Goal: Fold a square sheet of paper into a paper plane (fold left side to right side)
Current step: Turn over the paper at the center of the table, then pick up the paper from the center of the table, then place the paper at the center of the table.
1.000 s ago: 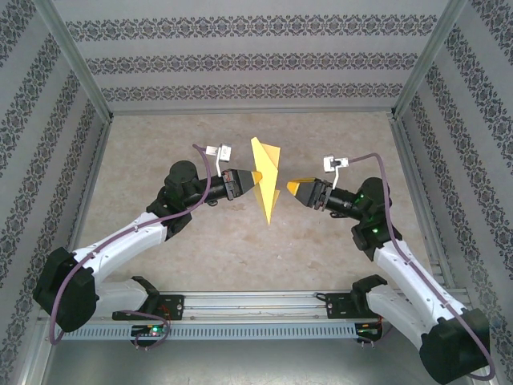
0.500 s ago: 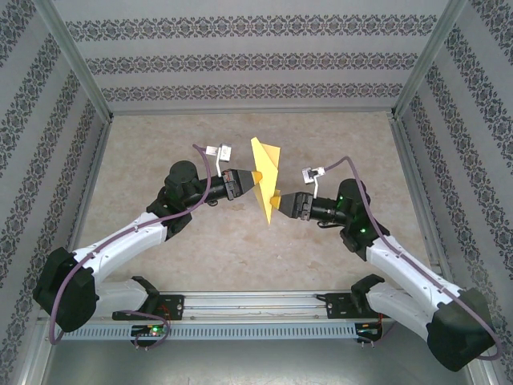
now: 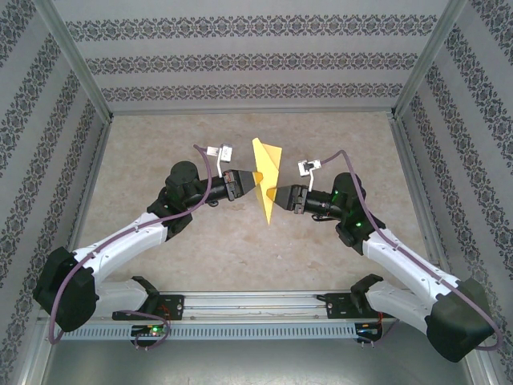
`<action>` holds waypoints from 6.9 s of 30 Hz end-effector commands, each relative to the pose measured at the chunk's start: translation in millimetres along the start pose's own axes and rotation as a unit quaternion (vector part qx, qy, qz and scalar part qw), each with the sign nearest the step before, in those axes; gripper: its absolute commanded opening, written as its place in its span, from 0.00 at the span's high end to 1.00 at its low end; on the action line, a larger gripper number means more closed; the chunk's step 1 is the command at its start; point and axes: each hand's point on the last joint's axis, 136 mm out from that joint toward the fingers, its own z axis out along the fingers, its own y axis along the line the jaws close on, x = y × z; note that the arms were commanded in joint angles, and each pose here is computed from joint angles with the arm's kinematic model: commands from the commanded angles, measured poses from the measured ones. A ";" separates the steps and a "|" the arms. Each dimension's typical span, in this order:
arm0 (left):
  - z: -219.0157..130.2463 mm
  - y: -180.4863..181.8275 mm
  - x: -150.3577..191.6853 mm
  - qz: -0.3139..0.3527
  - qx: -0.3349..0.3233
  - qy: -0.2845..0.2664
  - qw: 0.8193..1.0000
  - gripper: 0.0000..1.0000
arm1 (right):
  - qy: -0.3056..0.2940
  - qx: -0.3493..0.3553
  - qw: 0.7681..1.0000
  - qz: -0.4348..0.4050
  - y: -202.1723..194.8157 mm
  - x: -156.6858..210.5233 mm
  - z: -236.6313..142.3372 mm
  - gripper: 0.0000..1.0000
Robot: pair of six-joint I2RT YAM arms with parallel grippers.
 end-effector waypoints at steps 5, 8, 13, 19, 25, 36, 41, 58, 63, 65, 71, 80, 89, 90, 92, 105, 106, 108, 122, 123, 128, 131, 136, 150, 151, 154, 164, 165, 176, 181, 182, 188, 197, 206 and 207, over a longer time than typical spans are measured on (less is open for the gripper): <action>-1.0 -2.2 2.6 0.021 0.003 -0.005 1.000 0.84 | -0.015 0.008 0.999 -0.027 8.7 -10.5 -0.2 0.84; -9.3 4.7 1.8 0.036 -0.030 -0.009 0.999 0.74 | -0.010 0.028 0.999 -0.033 3.5 -7.8 -2.7 0.92; -42.7 24.1 -4.9 0.068 -0.127 -0.037 0.989 0.57 | 0.010 0.109 0.993 -0.049 -17.8 1.1 -13.2 0.96; -112.5 48.4 -20.5 0.112 -0.288 -0.110 0.945 0.45 | 0.067 0.337 0.934 -0.097 -72.3 20.0 -41.4 1.00; -177.9 61.3 -26.3 0.118 -0.398 -0.175 0.893 0.42 | 0.157 0.579 0.769 -0.220 -108.5 24.4 -70.3 1.00; -214.9 68.8 -25.2 0.108 -0.461 -0.201 0.857 0.44 | 0.270 0.706 0.579 -0.305 -168.4 56.0 -27.0 1.00; -212.8 71.1 -24.3 0.106 -0.463 -0.196 0.858 0.44 | 0.323 0.693 0.576 -0.290 -194.0 91.9 -1.6 0.88; -119.7 120.9 14.6 0.002 -0.391 -0.077 0.917 0.40 | 0.247 0.545 0.788 -0.143 -134.7 68.3 -20.4 0.36; -83.8 139.7 34.0 -0.060 -0.355 -0.047 0.932 0.42 | 0.159 0.499 0.848 -0.085 -131.4 45.7 -52.4 0.26; -72.9 144.3 42.0 -0.073 -0.347 -0.038 0.934 0.43 | 0.116 0.481 0.867 -0.056 -134.1 38.5 -64.7 0.22; -45.3 152.1 68.1 -0.105 -0.341 -0.010 0.934 0.43 | 0.019 0.438 0.898 0.036 -151.7 30.3 -103.7 0.12; -11.8 161.5 98.4 -0.132 -0.337 0.003 0.932 0.42 | -0.063 0.376 0.911 0.158 -186.9 39.1 -132.8 0.02; 25.5 176.7 120.7 -0.147 -0.326 0.016 0.934 0.42 | -0.053 0.365 0.911 0.182 -198.6 55.3 -131.3 0.02; 29.7 178.9 122.4 -0.148 -0.325 0.017 0.934 0.42 | -0.052 0.364 0.912 0.182 -198.6 56.2 -131.3 0.02; 36.7 184.4 126.7 -0.152 -0.325 0.020 0.933 0.42 | -0.048 0.363 0.913 0.180 -197.7 57.3 -131.2 0.02; 57.6 218.3 138.4 -0.149 -0.349 0.027 0.925 0.62 | -0.044 0.357 0.917 0.175 -192.1 61.1 -135.5 0.02; 57.2 219.3 138.9 -0.151 -0.350 0.025 0.924 0.65 | -0.045 0.356 0.917 0.174 -191.8 61.0 -135.7 0.02; 56.9 220.7 138.9 -0.152 -0.349 0.022 0.924 0.72 | -0.044 0.354 0.918 0.174 -191.1 61.8 -135.6 0.02; 46.1 200.9 126.4 -0.118 -0.321 0.057 0.938 1.00 | -0.048 0.312 0.939 0.135 -171.8 46.9 -127.8 0.06; 44.3 197.4 123.7 -0.113 -0.315 0.061 0.941 1.00 | -0.052 0.303 0.943 0.126 -167.2 43.2 -126.2 0.05; 33.8 177.2 111.9 -0.089 -0.269 0.081 0.955 1.00 | -0.060 0.259 0.960 0.090 -147.0 29.7 -119.0 0.02; 24.2 164.9 107.3 -0.069 -0.246 0.096 0.962 1.00 | -0.059 0.230 0.968 0.087 -139.7 25.5 -112.7 0.02; 9.8 136.4 102.3 -0.024 -0.189 0.121 0.974 1.00 | -0.059 0.171 0.979 0.096 -130.6 18.8 -100.2 0.02; -1.9 80.5 104.2 0.019 -0.049 0.139 0.989 1.00 | 0.055 0.054 0.996 0.042 -100.5 40.4 -41.8 0.05; -1.2 79.5 104.3 0.017 -0.045 0.140 0.989 1.00 | 0.064 0.050 0.996 0.040 -99.7 43.0 -37.0 0.06; -0.6 79.6 105.7 0.015 -0.042 0.143 0.989 1.00 | 0.090 0.037 0.995 0.039 -96.9 49.0 -24.3 0.11; -3.3 91.7 113.8 0.004 -0.068 0.157 0.985 1.00 | 0.104 0.025 0.994 0.034 -95.1 43.9 -13.6 0.33; -3.4 92.8 114.9 0.003 -0.070 0.159 0.985 1.00 | 0.104 0.025 0.994 0.033 -94.5 42.8 -13.0 0.35; -9.5 111.4 124.5 -0.008 -0.111 0.169 0.979 1.00 | 0.102 0.046 0.993 0.029 -103.6 30.5 -12.3 0.54; -10.7 116.3 127.7 -0.013 -0.118 0.171 0.978 1.00 | 0.099 0.071 0.992 0.040 -115.4 28.5 -12.1 0.64; -11.2 118.1 129.2 -0.016 -0.121 0.172 0.977 1.00 | 0.100 0.079 0.991 0.042 -119.1 29.4 -11.9 0.68; -20.3 137.2 139.8 -0.031 -0.162 0.176 0.970 0.79 | 0.118 0.127 0.983 0.065 -144.2 43.3 -5.8 0.99; -67.7 172.1 132.0 0.002 -0.326 0.163 0.931 0.54 | 0.139 0.214 0.954 0.158 -196.1 76.8 -5.0 1.00; -71.2 127.7 144.7 0.094 -0.338 0.217 0.911 0.54 | 0.124 0.250 0.934 0.223 -193.0 78.3 -14.0 0.98; -69.0 124.4 149.9 0.104 -0.339 0.226 0.907 0.54 | 0.126 0.253 0.932 0.228 -193.5 78.8 -14.4 0.98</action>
